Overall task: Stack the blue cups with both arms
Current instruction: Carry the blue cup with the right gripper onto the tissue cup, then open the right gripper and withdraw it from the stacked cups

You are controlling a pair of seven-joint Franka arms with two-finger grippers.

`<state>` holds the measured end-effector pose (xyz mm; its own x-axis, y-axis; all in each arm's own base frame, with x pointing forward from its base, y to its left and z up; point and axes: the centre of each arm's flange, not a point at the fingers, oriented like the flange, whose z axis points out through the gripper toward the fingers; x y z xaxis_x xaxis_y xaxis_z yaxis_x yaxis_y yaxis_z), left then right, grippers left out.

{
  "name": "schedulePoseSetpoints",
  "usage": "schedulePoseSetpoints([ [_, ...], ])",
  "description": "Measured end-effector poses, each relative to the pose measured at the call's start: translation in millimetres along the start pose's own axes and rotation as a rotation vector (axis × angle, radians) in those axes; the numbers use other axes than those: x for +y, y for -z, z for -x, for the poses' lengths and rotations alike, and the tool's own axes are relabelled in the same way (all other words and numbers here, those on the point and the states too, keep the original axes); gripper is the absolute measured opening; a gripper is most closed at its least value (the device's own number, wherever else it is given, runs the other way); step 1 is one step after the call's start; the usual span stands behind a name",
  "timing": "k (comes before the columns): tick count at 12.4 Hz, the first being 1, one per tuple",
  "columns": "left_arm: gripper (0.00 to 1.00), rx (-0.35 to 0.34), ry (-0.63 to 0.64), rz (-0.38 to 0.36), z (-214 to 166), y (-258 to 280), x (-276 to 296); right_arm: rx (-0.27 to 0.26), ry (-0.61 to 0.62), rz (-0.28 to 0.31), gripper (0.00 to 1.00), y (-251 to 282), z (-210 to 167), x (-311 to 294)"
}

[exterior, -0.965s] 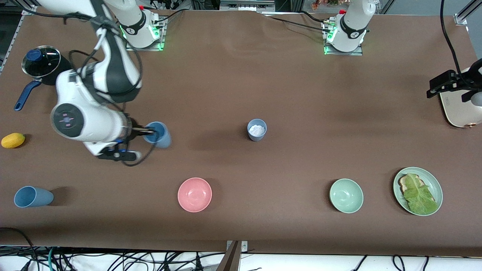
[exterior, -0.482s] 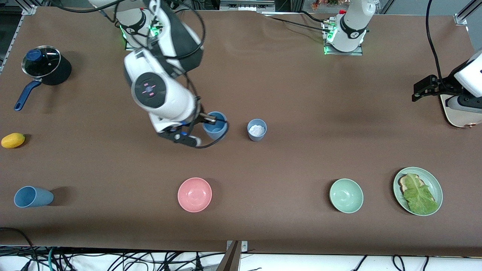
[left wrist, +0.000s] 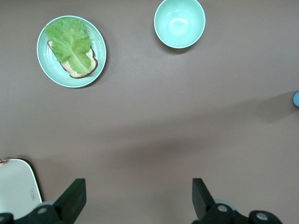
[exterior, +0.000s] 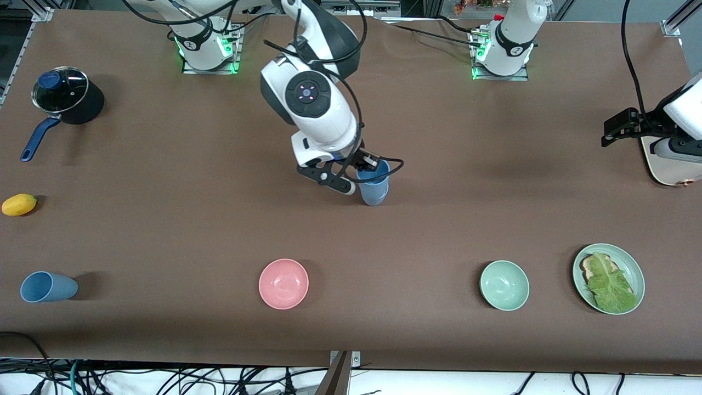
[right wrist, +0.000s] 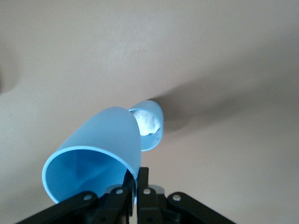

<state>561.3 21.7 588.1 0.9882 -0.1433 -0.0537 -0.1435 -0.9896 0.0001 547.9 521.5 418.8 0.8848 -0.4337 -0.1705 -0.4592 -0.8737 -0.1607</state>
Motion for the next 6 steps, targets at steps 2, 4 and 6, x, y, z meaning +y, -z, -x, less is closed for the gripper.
schedulePoseSetpoints([
  [2, 1.0, 0.0, 0.001, 0.0, 0.1, 0.0, -0.4, 0.0, -0.013, 0.002, 0.04, -6.1, 1.7, -1.5],
  [4, 1.0, 0.0, 0.001, 0.0, 0.1, -0.2, -0.7, -0.004, -0.019, 0.009, 0.04, -10.1, 4.7, -2.1],
  [6, 1.0, -0.001, 0.001, 0.0, 0.2, -0.7, -0.7, -0.01, -0.018, 0.024, 0.04, -17.9, 8.1, -2.3],
])
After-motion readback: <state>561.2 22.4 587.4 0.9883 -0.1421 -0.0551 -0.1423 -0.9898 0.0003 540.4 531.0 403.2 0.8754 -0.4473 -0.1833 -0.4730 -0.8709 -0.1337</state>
